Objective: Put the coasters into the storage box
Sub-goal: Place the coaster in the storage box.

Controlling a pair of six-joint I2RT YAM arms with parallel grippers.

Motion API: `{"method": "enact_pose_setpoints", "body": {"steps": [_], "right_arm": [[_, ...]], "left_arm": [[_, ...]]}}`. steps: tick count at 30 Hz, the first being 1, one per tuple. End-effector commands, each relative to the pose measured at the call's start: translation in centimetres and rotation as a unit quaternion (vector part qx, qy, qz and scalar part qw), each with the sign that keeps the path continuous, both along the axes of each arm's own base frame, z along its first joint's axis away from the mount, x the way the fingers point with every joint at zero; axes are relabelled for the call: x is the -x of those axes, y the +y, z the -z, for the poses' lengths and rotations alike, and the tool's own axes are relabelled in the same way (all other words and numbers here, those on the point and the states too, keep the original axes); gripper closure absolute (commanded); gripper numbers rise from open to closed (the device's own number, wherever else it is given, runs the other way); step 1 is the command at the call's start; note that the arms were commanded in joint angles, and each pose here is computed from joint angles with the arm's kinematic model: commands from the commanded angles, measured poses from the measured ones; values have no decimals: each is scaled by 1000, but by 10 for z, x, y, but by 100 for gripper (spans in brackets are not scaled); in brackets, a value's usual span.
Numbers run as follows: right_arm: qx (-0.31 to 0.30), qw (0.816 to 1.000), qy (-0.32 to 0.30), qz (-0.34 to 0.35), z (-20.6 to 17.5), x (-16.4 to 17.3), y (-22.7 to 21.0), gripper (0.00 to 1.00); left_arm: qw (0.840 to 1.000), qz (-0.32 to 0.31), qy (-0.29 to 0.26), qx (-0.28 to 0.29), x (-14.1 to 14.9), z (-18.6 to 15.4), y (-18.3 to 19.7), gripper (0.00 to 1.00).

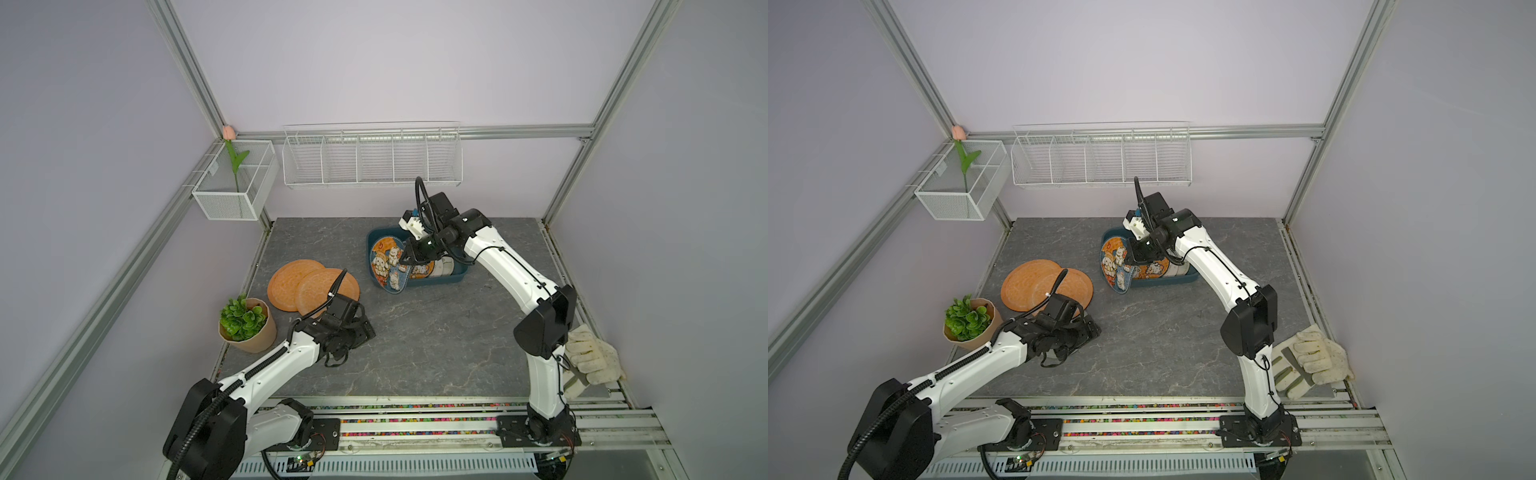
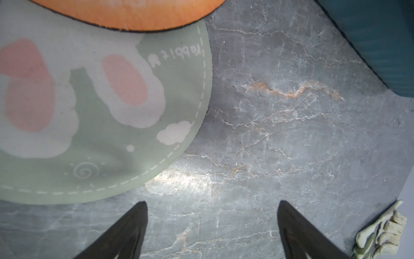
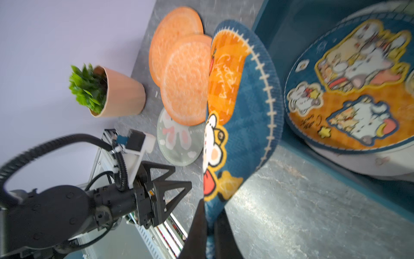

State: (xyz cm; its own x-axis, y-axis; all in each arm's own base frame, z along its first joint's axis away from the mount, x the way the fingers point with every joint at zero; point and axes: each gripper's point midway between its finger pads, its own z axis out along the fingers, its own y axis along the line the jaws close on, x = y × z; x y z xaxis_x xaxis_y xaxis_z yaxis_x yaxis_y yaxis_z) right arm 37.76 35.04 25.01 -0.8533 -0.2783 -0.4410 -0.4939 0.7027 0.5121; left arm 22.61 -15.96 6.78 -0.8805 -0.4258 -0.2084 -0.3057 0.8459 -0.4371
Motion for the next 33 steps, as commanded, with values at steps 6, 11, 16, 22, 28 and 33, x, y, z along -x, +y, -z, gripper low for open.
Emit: {"method": "enact_pose_setpoints", "body": {"steps": [6, 11, 16, 22, 28, 33], "right_arm": [[-37, 998, -16, 52, 16, -70, -3, 93], [-18, 997, -2, 81, 54, -99, -20, 93], [28, 994, -9, 109, 91, -120, -51, 93], [76, 989, -2, 127, 119, -126, -77, 90], [107, 985, 1, 137, 129, -126, -92, 39], [115, 984, -2, 133, 125, -123, -97, 8]], "left_arm": [[1000, -16, -14, 0, -4, -15, 5, 8], [1000, -15, -14, 2, -4, -17, 5, 7], [1000, -19, -13, -2, -2, -17, 9, 7], [999, -32, -6, -16, -2, -16, 19, 5], [997, -69, 2, -44, -10, -17, 52, 1], [992, -113, 0, -63, -24, -18, 90, 0]]}}
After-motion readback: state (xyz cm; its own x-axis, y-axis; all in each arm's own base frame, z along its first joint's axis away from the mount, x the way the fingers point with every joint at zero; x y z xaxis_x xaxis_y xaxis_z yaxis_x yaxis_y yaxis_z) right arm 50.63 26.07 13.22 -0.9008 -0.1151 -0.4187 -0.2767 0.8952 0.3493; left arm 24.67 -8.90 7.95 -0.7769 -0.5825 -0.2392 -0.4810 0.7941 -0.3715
